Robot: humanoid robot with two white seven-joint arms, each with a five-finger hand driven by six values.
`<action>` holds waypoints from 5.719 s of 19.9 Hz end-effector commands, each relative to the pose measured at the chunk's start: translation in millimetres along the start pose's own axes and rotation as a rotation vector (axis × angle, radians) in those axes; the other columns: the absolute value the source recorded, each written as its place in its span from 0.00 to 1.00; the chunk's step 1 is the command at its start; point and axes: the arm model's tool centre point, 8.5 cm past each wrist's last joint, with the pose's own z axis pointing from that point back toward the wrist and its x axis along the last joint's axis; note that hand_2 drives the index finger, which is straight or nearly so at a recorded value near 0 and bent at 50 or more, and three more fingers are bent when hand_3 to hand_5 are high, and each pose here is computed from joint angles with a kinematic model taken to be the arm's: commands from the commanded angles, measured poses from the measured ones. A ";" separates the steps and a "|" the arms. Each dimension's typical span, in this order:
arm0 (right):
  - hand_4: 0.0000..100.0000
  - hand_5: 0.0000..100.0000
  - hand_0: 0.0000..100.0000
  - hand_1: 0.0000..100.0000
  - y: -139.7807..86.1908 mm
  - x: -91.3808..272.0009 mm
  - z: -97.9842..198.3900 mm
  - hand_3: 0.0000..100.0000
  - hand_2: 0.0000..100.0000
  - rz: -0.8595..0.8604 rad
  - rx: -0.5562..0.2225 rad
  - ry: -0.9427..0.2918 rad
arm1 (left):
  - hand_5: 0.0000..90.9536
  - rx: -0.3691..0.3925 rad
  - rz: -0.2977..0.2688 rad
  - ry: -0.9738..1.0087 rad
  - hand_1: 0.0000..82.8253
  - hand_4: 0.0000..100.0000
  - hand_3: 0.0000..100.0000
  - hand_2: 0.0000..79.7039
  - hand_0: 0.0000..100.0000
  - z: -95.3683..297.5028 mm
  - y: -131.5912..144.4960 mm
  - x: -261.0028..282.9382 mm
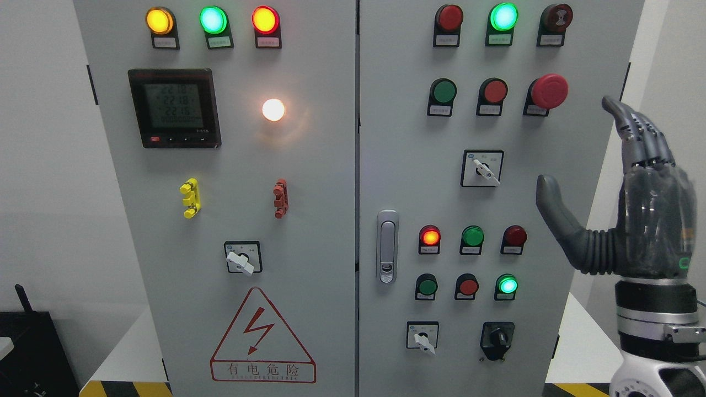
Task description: Rotate and turn off gray switch
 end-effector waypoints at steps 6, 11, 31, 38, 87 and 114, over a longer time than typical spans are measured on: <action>0.81 0.99 0.16 0.42 31.4 9.7 6.0 0.73 0.37 -0.122 0.010 0.149 | 0.00 0.001 0.029 -0.032 0.47 0.00 0.00 0.00 0.12 -1.1 0.1 14.7; 0.88 1.00 0.14 0.42 45.3 14.4 9.8 0.81 0.43 -0.149 0.042 0.205 | 0.00 0.001 0.030 -0.034 0.47 0.00 0.00 0.00 0.12 -1.0 0.1 14.8; 0.89 1.00 0.03 0.45 71.5 11.0 -0.2 0.84 0.54 -0.166 0.059 0.329 | 0.00 0.001 0.029 -0.032 0.47 0.00 0.00 0.00 0.12 -1.1 0.1 14.7; 0.89 1.00 0.03 0.48 72.9 16.2 -2.0 0.84 0.55 -0.171 0.063 0.320 | 0.00 0.001 0.028 -0.034 0.47 0.00 0.00 0.00 0.12 -1.0 0.1 14.8; 0.91 1.00 0.14 0.47 87.4 16.6 -14.6 0.90 0.60 -0.168 0.094 0.331 | 0.00 0.001 0.028 -0.033 0.47 0.00 0.00 0.00 0.12 -1.1 0.1 14.7; 0.91 1.00 0.17 0.47 87.7 16.6 -19.0 0.91 0.63 -0.167 0.093 0.341 | 0.00 0.001 0.029 -0.032 0.47 0.00 0.00 0.00 0.12 -1.1 0.1 14.7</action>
